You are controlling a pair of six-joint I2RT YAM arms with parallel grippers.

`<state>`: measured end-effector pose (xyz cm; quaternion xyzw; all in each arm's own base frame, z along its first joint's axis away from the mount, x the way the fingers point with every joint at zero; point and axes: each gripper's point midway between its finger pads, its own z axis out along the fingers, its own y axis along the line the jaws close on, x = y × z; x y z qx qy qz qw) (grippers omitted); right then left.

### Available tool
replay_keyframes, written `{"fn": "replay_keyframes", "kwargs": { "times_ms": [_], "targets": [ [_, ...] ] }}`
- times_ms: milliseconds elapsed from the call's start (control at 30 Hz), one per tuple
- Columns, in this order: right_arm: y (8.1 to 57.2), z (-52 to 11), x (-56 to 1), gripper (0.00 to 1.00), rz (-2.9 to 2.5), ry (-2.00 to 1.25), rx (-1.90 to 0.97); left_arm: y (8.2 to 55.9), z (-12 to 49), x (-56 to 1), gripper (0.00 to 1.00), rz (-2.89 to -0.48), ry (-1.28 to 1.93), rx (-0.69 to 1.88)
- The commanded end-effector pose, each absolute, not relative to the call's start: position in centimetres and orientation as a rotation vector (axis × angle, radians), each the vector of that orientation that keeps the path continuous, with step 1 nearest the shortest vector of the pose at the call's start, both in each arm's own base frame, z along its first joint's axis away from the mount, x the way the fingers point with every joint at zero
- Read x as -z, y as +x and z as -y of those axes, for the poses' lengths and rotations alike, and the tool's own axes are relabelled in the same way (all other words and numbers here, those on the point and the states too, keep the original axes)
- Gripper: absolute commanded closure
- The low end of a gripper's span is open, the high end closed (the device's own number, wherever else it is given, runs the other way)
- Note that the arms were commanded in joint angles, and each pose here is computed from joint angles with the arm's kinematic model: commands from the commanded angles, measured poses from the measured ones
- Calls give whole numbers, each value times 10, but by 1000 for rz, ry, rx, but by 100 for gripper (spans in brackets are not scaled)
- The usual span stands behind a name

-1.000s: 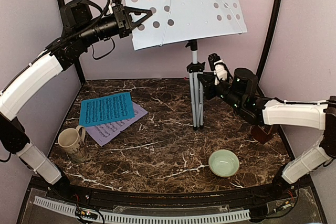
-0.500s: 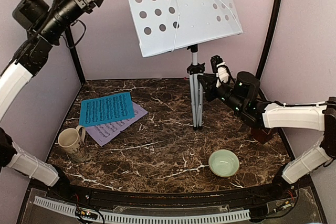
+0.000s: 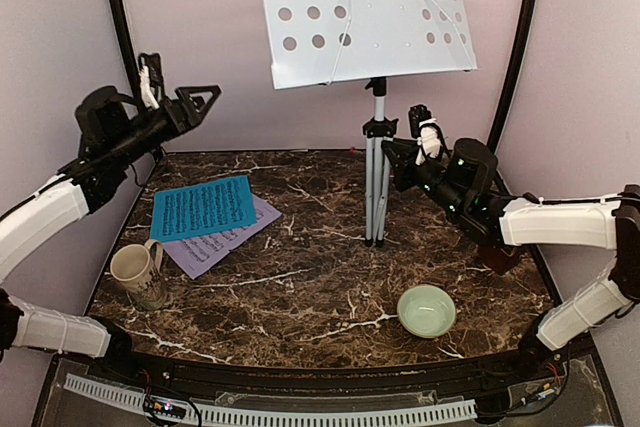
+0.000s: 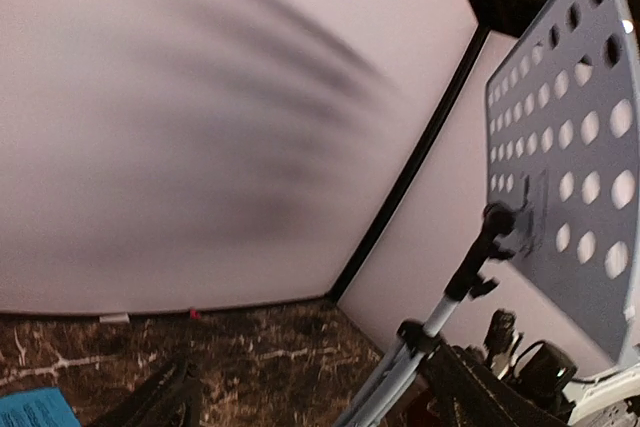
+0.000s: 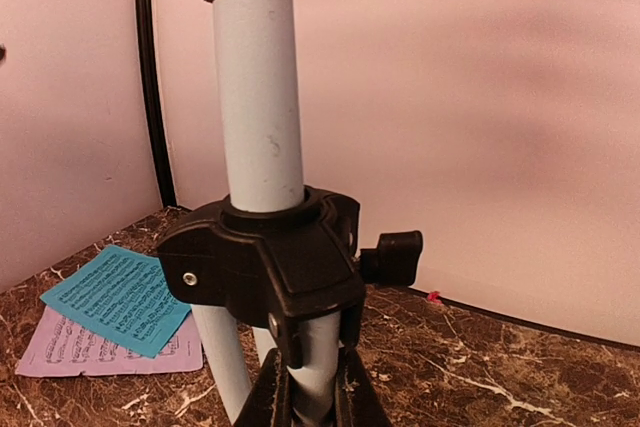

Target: Set up the instrument practice props

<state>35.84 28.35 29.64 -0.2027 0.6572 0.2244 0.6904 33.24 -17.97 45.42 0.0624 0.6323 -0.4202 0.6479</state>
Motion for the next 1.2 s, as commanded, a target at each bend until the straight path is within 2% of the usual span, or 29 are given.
{"fn": "replay_keyframes", "kwargs": {
  "times_ms": [0, 233, 333, 600, 767, 1067, 1167],
  "targets": [
    [350, -277, -370, 100, -1237, -328, -608, 345, 218, -384, 18, -1525, 296, 1042],
    [353, -289, -382, 100, -1213, -338, -639, 356, 316, -315, 25, -1618, 542, 1037],
    [351, -296, -386, 100, -1203, -342, -644, 360, 350, -304, 29, -1634, 594, 1038],
    [349, -307, -389, 100, -1188, -354, -644, 358, 413, -284, 31, -1645, 690, 1040],
    [347, -308, -389, 100, -1188, -348, -644, 366, 435, -270, 32, -1671, 676, 1032],
    [342, -305, -389, 100, -1188, -348, -637, 394, 456, -257, 40, -1703, 653, 977],
    [341, -303, -389, 100, -1188, -346, -635, 401, 461, -256, 46, -1703, 654, 966]
  ]
}}
